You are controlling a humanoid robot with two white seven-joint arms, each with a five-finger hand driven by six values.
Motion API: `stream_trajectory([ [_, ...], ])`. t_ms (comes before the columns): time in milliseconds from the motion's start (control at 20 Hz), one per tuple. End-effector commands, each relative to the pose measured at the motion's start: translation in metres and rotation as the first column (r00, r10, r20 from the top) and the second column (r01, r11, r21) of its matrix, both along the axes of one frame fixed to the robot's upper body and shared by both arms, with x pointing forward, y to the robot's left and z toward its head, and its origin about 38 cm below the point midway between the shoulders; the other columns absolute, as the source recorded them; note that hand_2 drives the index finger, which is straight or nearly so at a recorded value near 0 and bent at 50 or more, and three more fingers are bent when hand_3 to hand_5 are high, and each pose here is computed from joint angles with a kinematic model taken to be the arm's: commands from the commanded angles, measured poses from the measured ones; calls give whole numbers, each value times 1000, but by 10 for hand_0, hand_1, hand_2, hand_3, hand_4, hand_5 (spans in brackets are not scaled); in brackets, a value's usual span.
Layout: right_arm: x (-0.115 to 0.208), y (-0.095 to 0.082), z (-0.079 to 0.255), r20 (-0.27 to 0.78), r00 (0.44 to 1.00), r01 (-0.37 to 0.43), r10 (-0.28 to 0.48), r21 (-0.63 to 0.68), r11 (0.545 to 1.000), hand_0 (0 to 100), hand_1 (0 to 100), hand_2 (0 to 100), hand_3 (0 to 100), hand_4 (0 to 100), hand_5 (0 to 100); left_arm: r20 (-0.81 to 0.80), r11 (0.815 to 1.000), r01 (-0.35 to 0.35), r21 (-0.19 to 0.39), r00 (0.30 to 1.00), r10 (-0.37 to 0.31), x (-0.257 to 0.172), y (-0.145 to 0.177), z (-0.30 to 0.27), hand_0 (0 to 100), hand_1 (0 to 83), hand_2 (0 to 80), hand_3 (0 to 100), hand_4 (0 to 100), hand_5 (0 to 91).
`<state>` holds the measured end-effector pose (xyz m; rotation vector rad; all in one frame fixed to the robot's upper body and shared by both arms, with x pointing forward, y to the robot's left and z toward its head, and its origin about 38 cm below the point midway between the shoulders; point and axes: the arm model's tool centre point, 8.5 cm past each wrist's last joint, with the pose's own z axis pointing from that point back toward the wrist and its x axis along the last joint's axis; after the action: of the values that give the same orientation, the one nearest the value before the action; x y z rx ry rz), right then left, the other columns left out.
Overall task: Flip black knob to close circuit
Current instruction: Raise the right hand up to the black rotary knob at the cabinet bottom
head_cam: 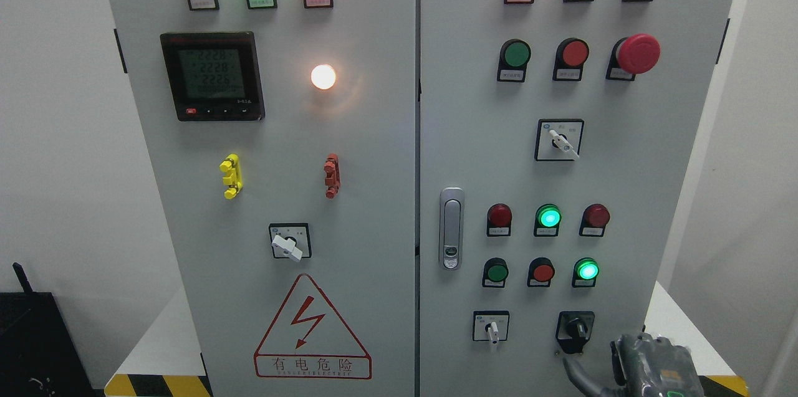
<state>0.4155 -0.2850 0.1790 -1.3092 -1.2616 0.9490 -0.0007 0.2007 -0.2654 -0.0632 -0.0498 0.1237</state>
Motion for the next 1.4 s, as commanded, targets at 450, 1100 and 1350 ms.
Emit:
stream_trajectory([
  [450,18,-10,-10,-39,999,33,-33,4,999,0,0,931,1000,892,828,-1,1000,0,0,1000,0,0,0,0,120,556,0,0,0,0],
  [1100,20,-12,-5,-25,999,43,-43,15,999,0,0,930,1000,890,829,-1,1000,0,0,1000,0,0,0,0,120,556,0,0,0,0],
  [1350,16,-23,0,-9,998,65,-65,26,998,0,0,930,1000,890,831,1,1000,0,0,1000,0,1,0,0,120,556,0,0,0,0],
])
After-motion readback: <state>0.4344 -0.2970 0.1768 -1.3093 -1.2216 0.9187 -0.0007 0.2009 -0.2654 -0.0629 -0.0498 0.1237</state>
